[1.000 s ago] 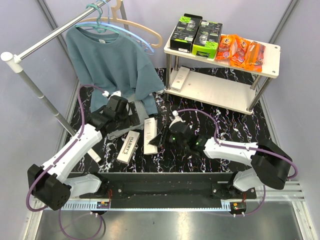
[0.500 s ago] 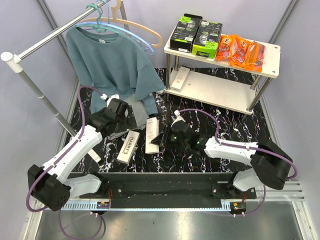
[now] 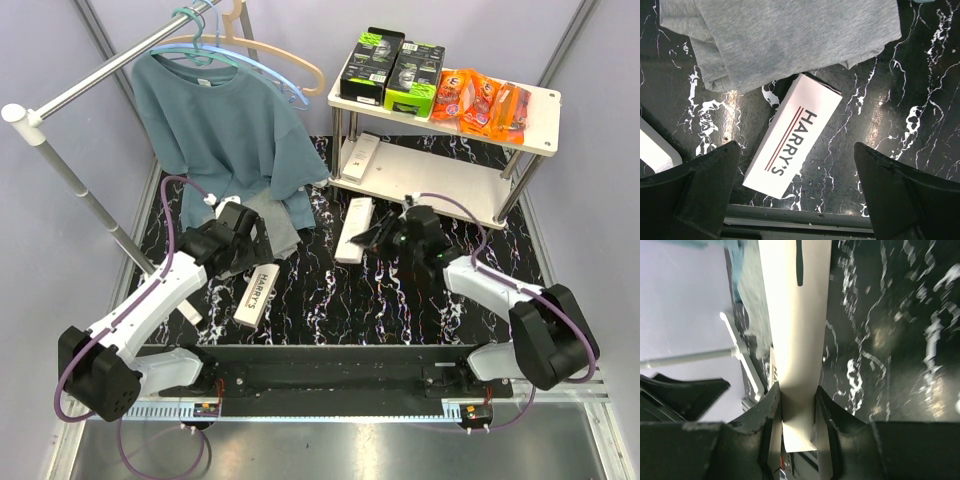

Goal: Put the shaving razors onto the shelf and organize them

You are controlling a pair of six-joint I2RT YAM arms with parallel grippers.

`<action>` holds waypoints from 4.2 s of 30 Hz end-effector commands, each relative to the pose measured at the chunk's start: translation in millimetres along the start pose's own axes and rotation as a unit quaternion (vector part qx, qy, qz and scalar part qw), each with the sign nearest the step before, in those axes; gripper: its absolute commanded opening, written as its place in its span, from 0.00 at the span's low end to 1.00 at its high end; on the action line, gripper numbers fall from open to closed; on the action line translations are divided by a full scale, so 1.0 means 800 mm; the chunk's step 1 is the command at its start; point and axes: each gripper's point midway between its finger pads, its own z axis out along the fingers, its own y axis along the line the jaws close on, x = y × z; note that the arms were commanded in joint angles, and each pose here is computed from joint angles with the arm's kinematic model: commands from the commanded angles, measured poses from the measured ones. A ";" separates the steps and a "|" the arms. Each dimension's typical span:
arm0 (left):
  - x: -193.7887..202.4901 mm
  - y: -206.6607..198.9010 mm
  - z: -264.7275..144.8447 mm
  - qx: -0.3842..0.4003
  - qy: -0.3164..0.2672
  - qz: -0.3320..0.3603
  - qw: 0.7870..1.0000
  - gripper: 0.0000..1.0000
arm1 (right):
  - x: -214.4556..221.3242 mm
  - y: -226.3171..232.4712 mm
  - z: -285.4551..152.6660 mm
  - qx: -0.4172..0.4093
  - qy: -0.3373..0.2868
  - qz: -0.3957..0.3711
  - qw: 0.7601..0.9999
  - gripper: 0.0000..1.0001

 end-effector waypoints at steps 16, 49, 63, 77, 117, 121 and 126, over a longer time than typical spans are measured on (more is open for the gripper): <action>0.003 -0.005 0.008 0.012 -0.003 -0.003 1.000 0.99 | -0.207 0.008 0.003 -0.125 -0.035 0.031 0.991 0.17; 0.001 -0.012 0.006 0.027 -0.006 0.014 1.000 0.99 | -0.317 -0.071 0.110 -0.053 -0.011 0.091 0.994 0.23; 0.004 -0.012 0.008 0.027 -0.001 0.017 0.999 0.99 | -0.314 -0.098 0.133 -0.039 0.008 0.105 0.994 0.32; 0.008 -0.014 0.012 0.025 0.008 0.018 0.999 0.99 | -0.292 -0.099 0.159 -0.037 0.031 0.105 0.993 0.38; 0.051 -0.007 0.052 0.004 0.076 0.097 0.992 0.99 | -0.270 -0.106 0.071 0.081 -0.069 0.062 0.992 1.00; 0.066 -0.013 0.069 0.019 0.097 0.114 0.989 0.99 | -0.259 -0.089 0.060 0.062 -0.075 0.045 0.994 1.00; 0.078 -0.017 0.083 0.019 0.121 0.121 0.985 0.99 | -0.226 -0.072 0.045 0.051 -0.063 0.037 0.996 1.00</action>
